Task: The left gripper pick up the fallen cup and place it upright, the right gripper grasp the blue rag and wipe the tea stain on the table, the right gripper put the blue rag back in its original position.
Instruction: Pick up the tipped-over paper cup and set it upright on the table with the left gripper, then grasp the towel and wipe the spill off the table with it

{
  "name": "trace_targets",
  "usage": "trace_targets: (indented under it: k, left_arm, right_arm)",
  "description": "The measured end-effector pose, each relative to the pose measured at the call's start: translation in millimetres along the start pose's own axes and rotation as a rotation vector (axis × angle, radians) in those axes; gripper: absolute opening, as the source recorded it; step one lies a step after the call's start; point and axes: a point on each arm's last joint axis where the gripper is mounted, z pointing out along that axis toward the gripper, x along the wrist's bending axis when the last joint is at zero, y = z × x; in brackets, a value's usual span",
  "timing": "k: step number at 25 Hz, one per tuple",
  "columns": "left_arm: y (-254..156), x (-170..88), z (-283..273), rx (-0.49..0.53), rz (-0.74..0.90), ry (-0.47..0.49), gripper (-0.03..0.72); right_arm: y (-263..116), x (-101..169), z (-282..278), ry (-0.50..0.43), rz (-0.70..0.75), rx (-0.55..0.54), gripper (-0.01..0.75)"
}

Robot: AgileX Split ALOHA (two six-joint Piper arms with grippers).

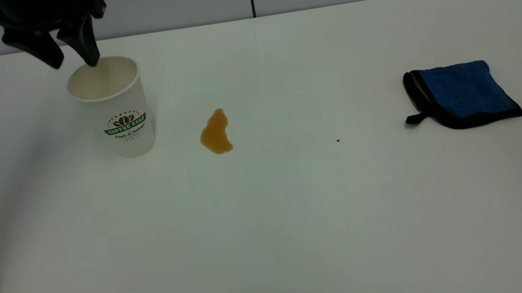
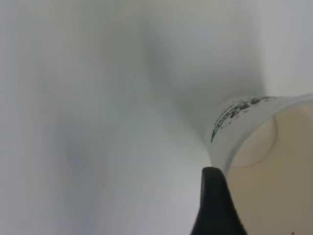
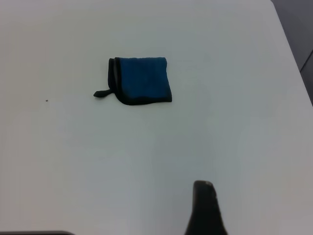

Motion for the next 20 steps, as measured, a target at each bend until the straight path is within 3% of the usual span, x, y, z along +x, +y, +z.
trace_targets:
  k: [10,15,20]
  left_arm:
    - [10,-21,-119,-0.197,0.031,-0.025,0.522]
    - [-13,-45,-199,-0.218,0.085,-0.053,0.522]
    - [-51,-47,-272,-0.222,0.062,-0.048,0.522]
  right_arm:
    - [0,0,0,0.0,0.0,0.0,0.587]
    - [0,0,0,0.0,0.0,0.0,0.587]
    - [0,0,0,0.0,0.0,0.0,0.587]
